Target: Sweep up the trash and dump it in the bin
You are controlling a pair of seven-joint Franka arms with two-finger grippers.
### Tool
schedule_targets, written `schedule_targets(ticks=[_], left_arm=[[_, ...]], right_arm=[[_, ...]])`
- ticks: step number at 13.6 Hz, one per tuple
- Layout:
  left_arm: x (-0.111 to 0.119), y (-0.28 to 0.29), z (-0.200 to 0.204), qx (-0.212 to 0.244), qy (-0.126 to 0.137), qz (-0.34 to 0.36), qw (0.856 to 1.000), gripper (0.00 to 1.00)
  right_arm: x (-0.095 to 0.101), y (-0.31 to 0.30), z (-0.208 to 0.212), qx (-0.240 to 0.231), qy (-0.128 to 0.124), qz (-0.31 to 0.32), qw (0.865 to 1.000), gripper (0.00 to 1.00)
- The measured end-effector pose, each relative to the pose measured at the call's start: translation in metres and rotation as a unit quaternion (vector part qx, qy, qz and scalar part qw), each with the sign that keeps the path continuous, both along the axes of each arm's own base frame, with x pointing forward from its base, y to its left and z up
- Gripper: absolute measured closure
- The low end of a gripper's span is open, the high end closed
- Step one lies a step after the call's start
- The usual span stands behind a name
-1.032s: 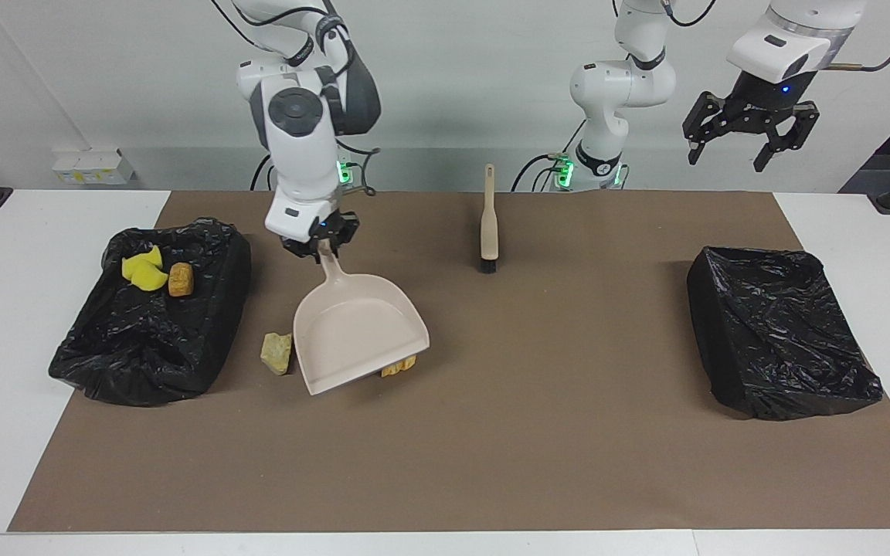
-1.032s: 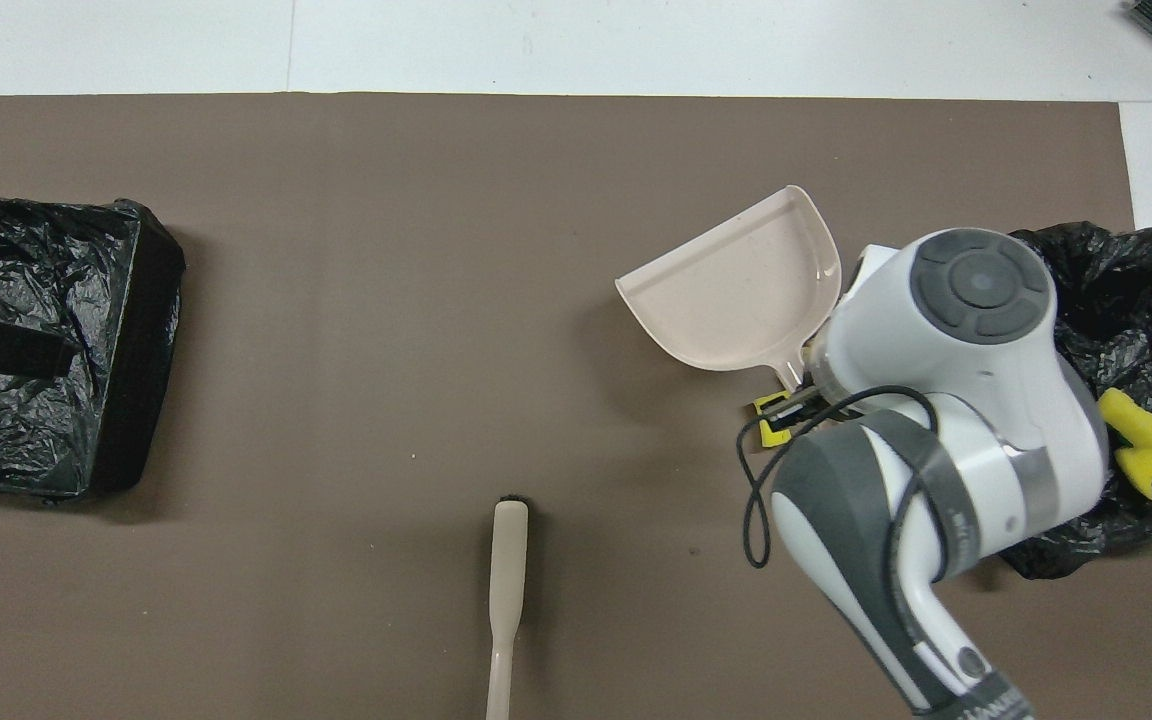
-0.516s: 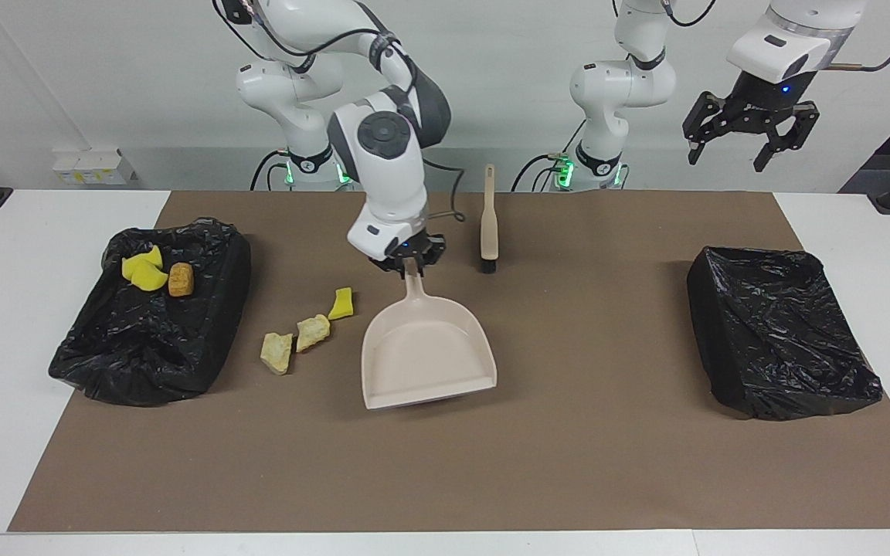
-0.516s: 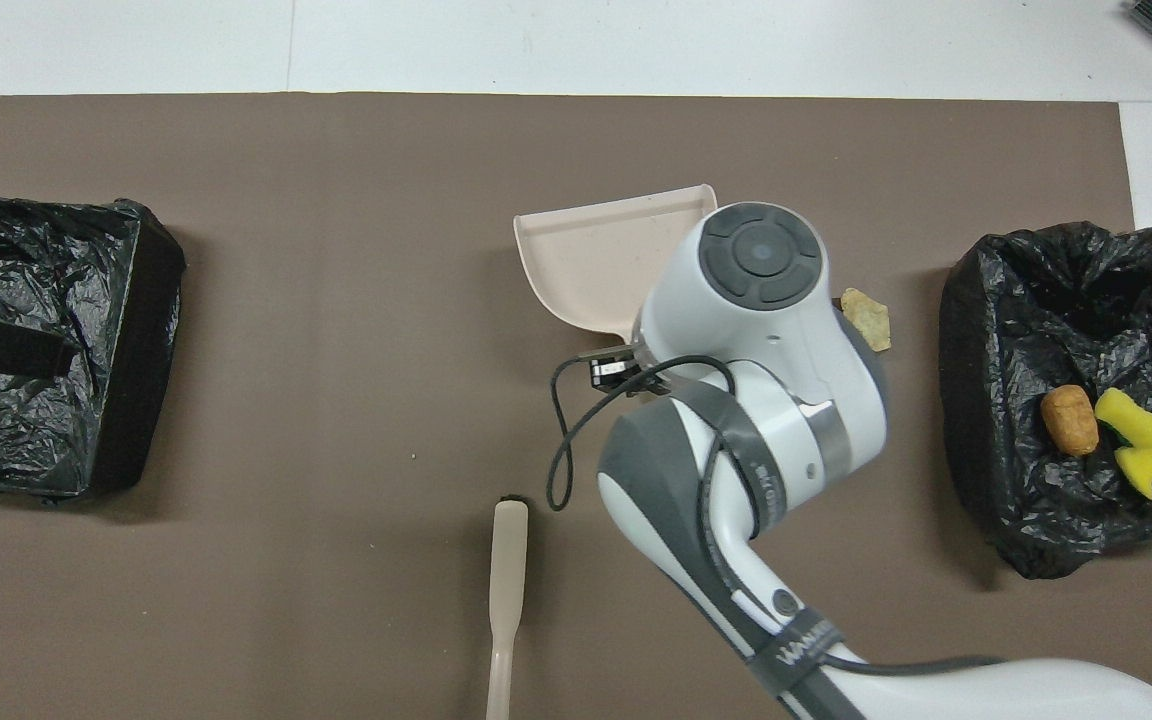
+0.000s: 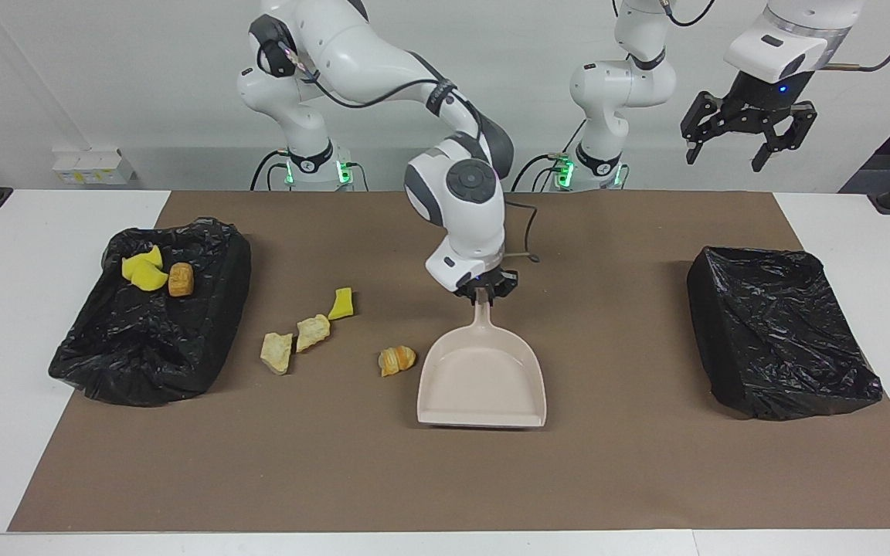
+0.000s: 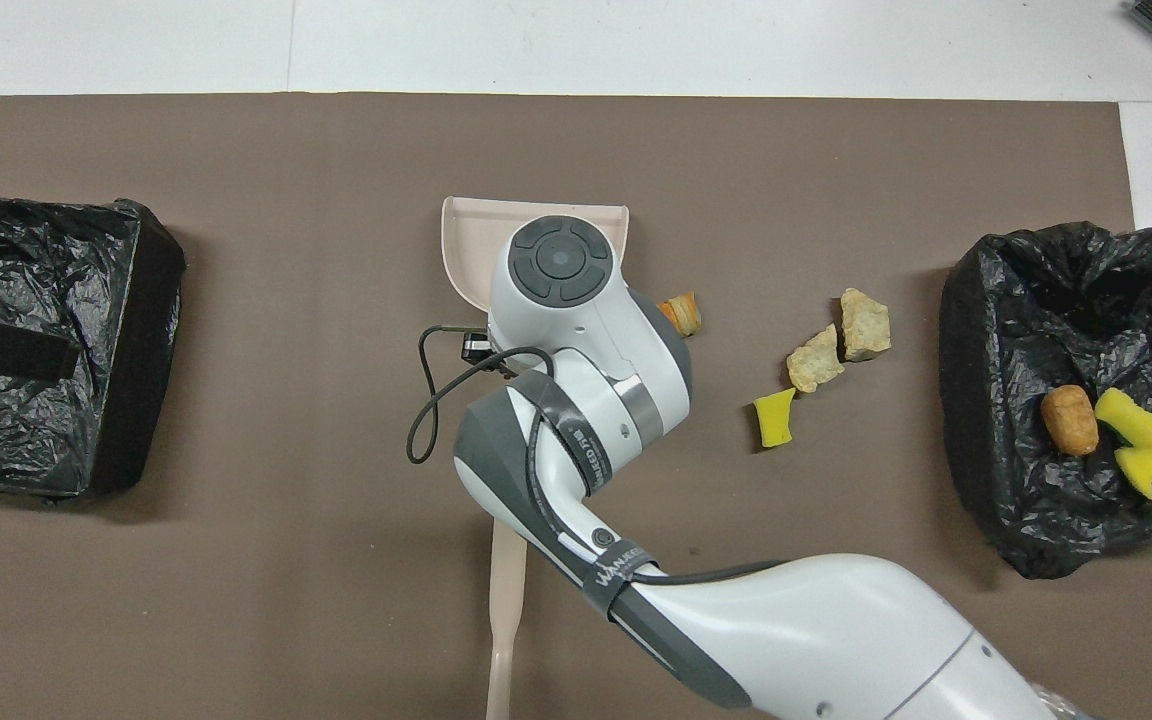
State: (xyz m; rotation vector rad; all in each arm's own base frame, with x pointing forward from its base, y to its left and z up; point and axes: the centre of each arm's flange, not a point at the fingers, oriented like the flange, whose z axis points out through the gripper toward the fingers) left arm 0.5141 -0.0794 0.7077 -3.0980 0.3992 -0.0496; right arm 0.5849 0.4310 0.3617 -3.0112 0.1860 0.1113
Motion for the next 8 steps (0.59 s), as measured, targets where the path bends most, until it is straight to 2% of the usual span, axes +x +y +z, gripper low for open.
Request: schedule_targets(ticks=[2, 3, 6, 7, 8], left_arm=[[0.000, 0.000, 0.000, 0.000, 0.000, 0.000, 1.000, 0.00], [0.000, 0.001, 0.000, 0.000, 0.000, 0.001, 1.000, 0.00], [0.000, 0.002, 0.000, 0.000, 0.001, 0.002, 1.000, 0.00], [0.000, 0.002, 0.000, 0.000, 0.001, 0.002, 1.000, 0.00], [0.000, 0.002, 0.000, 0.000, 0.001, 0.002, 1.000, 0.00]], right_arm=[[0.005, 0.006, -0.015, 0.003, 0.000, -0.003, 1.000, 0.68], [0.006, 0.006, -0.017, 0.003, 0.000, -0.004, 1.000, 0.63], [0.011, 0.006, -0.003, 0.010, -0.012, -0.006, 1.000, 0.32], [0.012, 0.004, 0.007, 0.014, -0.017, -0.007, 1.000, 0.16], [0.011, 0.003, 0.015, 0.014, -0.019, -0.007, 1.000, 0.07]])
